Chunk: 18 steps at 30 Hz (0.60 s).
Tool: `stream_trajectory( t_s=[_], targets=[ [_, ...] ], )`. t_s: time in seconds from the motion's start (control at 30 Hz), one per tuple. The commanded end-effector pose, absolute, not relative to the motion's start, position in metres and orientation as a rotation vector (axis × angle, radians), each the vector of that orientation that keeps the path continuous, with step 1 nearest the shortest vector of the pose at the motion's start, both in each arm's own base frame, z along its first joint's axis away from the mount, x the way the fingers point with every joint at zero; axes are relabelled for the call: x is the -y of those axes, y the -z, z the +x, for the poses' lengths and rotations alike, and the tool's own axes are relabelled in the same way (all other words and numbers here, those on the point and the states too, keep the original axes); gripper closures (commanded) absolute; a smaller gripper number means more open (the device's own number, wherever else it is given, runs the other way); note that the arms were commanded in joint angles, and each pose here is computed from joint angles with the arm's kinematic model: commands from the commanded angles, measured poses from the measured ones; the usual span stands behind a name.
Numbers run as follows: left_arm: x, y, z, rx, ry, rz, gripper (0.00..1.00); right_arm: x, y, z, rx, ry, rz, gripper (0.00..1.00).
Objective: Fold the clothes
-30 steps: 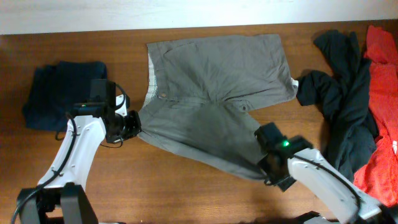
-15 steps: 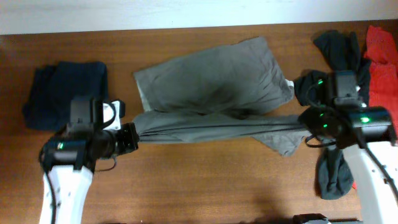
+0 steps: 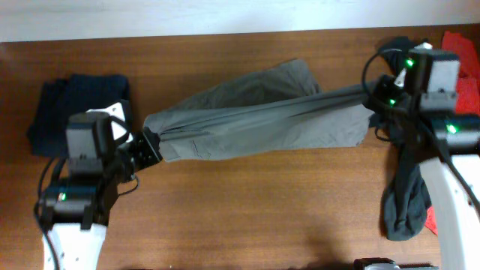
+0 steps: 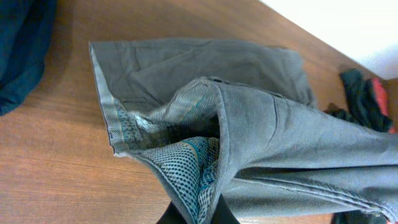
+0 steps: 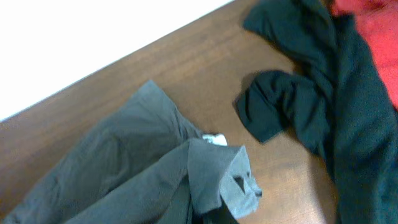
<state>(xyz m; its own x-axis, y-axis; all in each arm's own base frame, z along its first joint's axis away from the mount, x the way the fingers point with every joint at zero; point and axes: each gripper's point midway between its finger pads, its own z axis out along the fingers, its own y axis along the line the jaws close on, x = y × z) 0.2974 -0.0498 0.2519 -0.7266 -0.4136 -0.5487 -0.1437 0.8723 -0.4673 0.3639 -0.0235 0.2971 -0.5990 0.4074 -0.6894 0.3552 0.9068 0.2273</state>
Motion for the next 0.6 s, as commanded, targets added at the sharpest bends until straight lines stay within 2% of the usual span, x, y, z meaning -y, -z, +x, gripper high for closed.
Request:
stream_trajectory(
  t_s=[0.0,0.1,0.23,0.57],
  targets=[
    [-0.012,-0.223,0.324,-2.358,0.167,-0.647,1.00,0.072,-0.284,0.403,-2.260,0.211,0.432,0.96],
    [-0.013,-0.201,0.354,-2.379,0.162,-0.651,1.00,0.068,-0.257,0.439,-2.286,0.191,0.342,0.95],
    [-0.013,-0.175,0.384,-2.391,0.159,-0.654,0.99,0.064,-0.216,0.468,-2.339,0.156,0.325,0.95],
    [-0.014,-0.117,0.422,-2.441,0.145,-0.672,0.98,0.048,-0.157,0.507,-2.392,0.050,0.238,0.95]
  ],
)
